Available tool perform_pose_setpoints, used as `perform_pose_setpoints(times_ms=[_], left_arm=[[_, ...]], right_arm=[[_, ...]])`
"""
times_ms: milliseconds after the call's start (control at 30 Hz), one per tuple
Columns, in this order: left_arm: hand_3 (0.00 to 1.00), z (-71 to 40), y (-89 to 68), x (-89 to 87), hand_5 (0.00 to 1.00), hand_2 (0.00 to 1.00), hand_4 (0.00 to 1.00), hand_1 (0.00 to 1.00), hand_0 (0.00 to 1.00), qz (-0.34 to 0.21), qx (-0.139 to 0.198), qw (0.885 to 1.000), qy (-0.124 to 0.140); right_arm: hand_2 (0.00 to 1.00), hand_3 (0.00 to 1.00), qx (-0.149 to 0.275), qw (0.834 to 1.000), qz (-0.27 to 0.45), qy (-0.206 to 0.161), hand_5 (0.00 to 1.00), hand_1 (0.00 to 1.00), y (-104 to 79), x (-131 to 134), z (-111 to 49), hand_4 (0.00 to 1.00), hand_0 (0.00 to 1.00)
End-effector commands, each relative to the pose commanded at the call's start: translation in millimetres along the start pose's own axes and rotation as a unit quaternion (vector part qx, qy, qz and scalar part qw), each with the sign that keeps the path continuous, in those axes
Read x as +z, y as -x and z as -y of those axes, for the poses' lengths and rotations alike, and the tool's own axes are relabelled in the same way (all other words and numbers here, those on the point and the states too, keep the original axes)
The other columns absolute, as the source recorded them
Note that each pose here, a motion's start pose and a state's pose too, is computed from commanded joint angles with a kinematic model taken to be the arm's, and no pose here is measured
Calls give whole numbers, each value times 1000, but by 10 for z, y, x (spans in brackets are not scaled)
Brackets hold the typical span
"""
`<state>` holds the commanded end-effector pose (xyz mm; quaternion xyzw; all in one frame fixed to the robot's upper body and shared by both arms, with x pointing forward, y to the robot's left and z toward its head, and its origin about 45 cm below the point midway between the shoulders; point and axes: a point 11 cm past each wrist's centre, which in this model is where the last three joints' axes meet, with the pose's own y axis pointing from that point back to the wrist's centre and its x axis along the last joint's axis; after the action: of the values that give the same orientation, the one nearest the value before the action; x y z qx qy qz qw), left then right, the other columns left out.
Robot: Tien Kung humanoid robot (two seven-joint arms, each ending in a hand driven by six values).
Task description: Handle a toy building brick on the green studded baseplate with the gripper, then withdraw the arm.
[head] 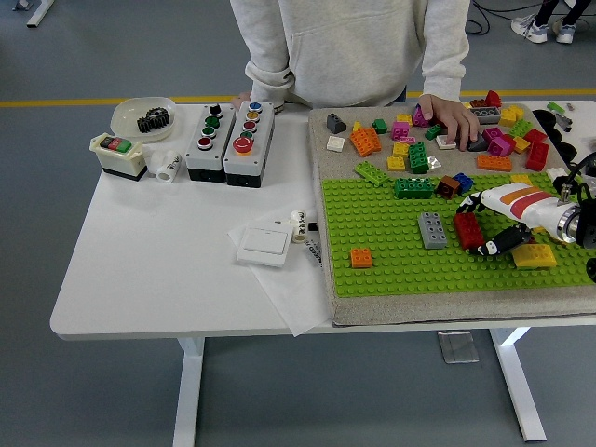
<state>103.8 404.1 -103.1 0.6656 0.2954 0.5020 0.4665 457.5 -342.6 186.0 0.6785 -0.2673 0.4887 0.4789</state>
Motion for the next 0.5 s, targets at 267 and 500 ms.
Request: perform_pose_setpoints(times_ms=[267,500], left_arm=[[602,-2,-2,11,609,739,673,731,732,0,1,1000,1],[602,-2,-2,10,609,739,673,730,735,0,0,1000,1]], right_arm=[[599,584,3,1000,-3,0,407,602,10,17,-18,820,662],[585,572,14,1000,-3,-8,424,577,-47,-14,-10,809,639]])
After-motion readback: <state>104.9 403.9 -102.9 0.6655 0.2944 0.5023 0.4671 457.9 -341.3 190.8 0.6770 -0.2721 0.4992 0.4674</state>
